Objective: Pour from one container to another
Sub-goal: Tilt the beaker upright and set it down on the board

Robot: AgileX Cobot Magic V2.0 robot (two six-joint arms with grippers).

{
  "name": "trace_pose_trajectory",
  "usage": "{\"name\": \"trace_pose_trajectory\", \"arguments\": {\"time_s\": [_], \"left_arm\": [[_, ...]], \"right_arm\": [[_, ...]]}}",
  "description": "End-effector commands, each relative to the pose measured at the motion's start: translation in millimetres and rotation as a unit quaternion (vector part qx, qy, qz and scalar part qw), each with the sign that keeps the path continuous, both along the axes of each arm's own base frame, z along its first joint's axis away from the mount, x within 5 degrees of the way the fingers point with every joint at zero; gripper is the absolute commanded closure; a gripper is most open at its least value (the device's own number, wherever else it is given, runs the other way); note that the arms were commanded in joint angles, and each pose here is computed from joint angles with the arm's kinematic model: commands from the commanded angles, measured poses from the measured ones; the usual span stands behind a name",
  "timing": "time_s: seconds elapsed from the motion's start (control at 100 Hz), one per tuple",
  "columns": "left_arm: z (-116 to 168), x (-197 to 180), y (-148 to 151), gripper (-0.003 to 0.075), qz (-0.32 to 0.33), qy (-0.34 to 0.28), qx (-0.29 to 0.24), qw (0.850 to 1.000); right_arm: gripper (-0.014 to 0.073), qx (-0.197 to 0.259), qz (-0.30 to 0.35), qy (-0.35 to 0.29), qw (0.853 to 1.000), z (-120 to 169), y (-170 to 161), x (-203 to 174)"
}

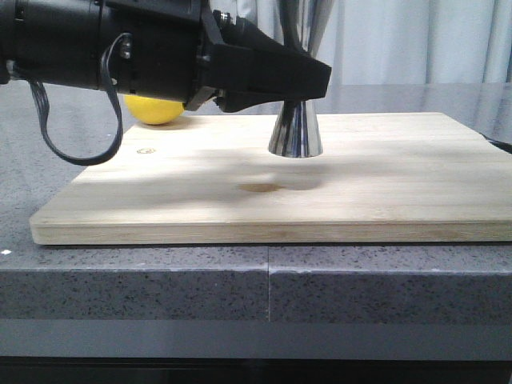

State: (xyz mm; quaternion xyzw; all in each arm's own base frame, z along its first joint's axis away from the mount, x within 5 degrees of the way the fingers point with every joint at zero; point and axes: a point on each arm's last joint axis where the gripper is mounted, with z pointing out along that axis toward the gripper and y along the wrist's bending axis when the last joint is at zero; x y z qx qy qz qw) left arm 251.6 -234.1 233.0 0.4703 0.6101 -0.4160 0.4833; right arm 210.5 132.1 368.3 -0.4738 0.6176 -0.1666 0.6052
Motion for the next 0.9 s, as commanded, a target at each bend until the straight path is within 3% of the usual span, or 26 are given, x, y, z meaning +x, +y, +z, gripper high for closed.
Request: {"name": "trace_pose_trajectory", "arguments": {"time_s": [0.0,0.27,0.43,0.89], "left_arm": [[31,-2,0,0.0741,-0.006,-0.019,-0.065,0.998],[31,-3,0,0.0741,-0.007,-0.019,-0.065,0.998],[31,-3,0,0.0741,-0.007,-0.019,-0.065,0.998],[31,-3,0,0.0741,-0.007,-0.019,-0.065,0.998]], "right_arm": [[0.0323,0.049,-0.009,-0.022,0.999,19,-11,3],[0.0323,0.174,-0.049,0.004,0.983,18,-43,28],[0.0323,0.244,-0.040,0.037,0.968,6,-56,52],[0.0323,0.341,0.019,0.125,0.931,-59,-80,103]]}}
